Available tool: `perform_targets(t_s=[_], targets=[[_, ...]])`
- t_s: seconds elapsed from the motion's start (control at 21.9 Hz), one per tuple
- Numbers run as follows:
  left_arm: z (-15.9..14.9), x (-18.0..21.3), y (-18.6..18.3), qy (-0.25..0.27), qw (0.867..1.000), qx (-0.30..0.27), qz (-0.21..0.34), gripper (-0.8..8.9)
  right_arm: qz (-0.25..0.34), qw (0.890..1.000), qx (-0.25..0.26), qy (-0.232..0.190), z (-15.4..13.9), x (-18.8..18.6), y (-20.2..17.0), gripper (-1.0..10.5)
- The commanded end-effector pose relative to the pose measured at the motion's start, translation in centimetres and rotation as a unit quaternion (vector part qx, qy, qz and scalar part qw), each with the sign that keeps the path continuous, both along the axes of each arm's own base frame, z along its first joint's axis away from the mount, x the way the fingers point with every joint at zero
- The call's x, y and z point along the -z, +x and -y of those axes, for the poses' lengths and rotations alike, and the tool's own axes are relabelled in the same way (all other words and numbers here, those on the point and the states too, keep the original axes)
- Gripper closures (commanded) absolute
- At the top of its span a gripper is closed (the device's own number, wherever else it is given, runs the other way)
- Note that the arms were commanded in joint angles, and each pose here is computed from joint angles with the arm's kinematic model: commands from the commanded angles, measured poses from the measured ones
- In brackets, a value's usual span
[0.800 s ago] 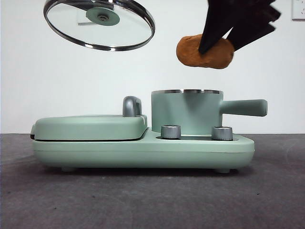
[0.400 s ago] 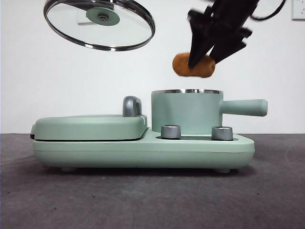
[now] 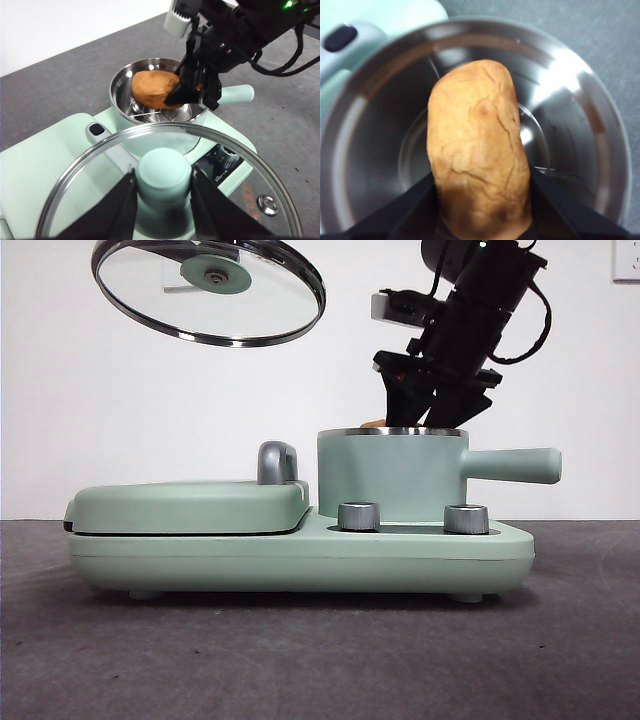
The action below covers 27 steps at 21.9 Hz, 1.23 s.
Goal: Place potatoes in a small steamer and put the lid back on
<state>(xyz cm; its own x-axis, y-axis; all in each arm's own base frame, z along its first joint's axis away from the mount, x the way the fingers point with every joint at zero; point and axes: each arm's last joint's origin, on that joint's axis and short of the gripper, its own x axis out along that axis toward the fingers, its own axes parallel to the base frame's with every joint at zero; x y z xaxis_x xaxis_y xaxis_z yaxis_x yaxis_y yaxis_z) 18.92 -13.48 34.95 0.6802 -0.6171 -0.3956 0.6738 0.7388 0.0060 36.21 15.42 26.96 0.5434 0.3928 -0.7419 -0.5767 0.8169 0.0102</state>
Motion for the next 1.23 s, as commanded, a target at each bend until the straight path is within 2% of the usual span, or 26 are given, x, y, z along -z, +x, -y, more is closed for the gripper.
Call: perform_targets(t_s=[0.05, 0.41, 0.46, 0.55, 0.73, 0.82, 0.96, 1.23], targets=[[0.0, -0.9, -0.1, -0.013, 1.000, 0.003, 0.021, 8.04, 0.007, 1.000, -0.004, 0.000, -0.4, 0.0, 0.6, 7.1], [0.0, -0.9, -0.1, -0.014, 1.000, 0.003, 0.022, 8.04, -0.011, 1.000, -0.004, -0.007, -0.6, 1.5, 1.2, 7.0], [0.0, -0.9, -0.1, -0.014, 1.000, 0.003, 0.022, 8.04, -0.009, 1.000, -0.004, -0.006, -0.6, 1.5, 1.2, 6.7], [0.0, -0.9, -0.1, -0.014, 1.000, 0.003, 0.023, 8.04, 0.002, 1.000, -0.004, -0.002, -0.6, 1.0, 1.2, 5.3], [0.1, -1.1, 0.0, -0.020, 0.999, 0.003, 0.030, 8.04, 0.046, 0.999, -0.003, 0.020, -0.2, -2.3, 0.2, 5.2], [0.1, -1.1, 0.0, -0.021, 0.999, 0.003, 0.032, 8.04, 0.045, 0.999, 0.000, 0.022, 0.5, -4.2, -1.4, 5.3], [0.2, -1.1, 0.1, -0.024, 0.999, 0.002, 0.034, 8.04, 0.036, 0.999, 0.008, 0.028, 1.7, -7.3, -4.5, 6.0], [1.4, -0.3, 1.8, -0.031, 0.999, 0.001, 0.039, 8.04, 0.080, 0.995, -0.003, 0.061, 4.0, -11.1, -12.2, 6.5]])
